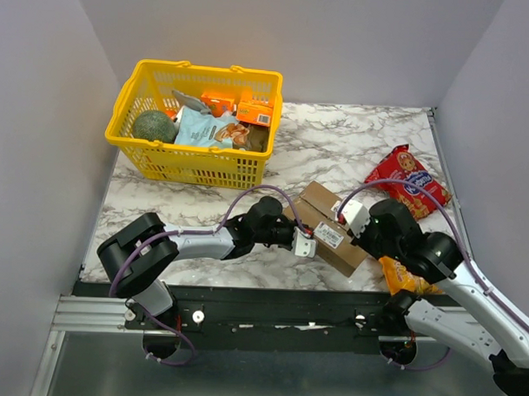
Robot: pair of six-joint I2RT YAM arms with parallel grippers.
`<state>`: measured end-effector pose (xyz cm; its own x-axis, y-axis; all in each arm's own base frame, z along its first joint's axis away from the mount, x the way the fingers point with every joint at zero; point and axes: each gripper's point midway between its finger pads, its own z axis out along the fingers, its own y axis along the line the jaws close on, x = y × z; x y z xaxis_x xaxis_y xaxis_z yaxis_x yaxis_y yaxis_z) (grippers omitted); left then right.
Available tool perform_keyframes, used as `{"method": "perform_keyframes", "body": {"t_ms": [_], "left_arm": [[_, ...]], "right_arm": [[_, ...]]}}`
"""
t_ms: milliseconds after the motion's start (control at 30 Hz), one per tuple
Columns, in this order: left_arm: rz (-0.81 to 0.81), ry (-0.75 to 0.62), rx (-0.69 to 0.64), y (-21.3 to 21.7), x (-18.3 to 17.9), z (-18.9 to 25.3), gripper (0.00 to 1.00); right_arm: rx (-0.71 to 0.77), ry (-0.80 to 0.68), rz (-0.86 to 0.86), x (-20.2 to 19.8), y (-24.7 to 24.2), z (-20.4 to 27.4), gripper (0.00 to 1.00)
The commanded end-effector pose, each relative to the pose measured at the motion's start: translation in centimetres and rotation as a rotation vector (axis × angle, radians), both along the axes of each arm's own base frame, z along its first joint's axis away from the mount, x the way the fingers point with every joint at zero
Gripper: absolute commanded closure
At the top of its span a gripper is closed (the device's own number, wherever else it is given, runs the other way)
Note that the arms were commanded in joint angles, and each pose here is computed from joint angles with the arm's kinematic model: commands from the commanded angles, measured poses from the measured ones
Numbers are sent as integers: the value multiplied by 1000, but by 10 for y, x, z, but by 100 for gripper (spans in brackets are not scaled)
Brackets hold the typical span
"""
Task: Unpack the express box
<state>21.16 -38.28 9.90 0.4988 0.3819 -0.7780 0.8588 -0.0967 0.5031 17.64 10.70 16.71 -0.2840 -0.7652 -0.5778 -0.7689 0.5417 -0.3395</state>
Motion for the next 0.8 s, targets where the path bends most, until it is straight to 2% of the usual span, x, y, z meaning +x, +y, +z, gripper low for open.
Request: {"method": "perform_keyframes", "body": {"t_ms": [0, 467, 700, 767], "left_arm": [[167, 170, 275, 57, -1, -83, 93], [174, 177, 279, 56, 0, -87, 95], [162, 175, 275, 51, 2, -84, 95], [145, 187, 266, 48, -1, -79, 92]], "right_arm": [[-90, 128, -26, -33, -28, -20, 100], [-133, 158, -28, -63, -57, -15, 100], [-135, 96, -46, -62, -68, 4, 99], [-144, 89, -51, -60, -69, 1, 100]]}}
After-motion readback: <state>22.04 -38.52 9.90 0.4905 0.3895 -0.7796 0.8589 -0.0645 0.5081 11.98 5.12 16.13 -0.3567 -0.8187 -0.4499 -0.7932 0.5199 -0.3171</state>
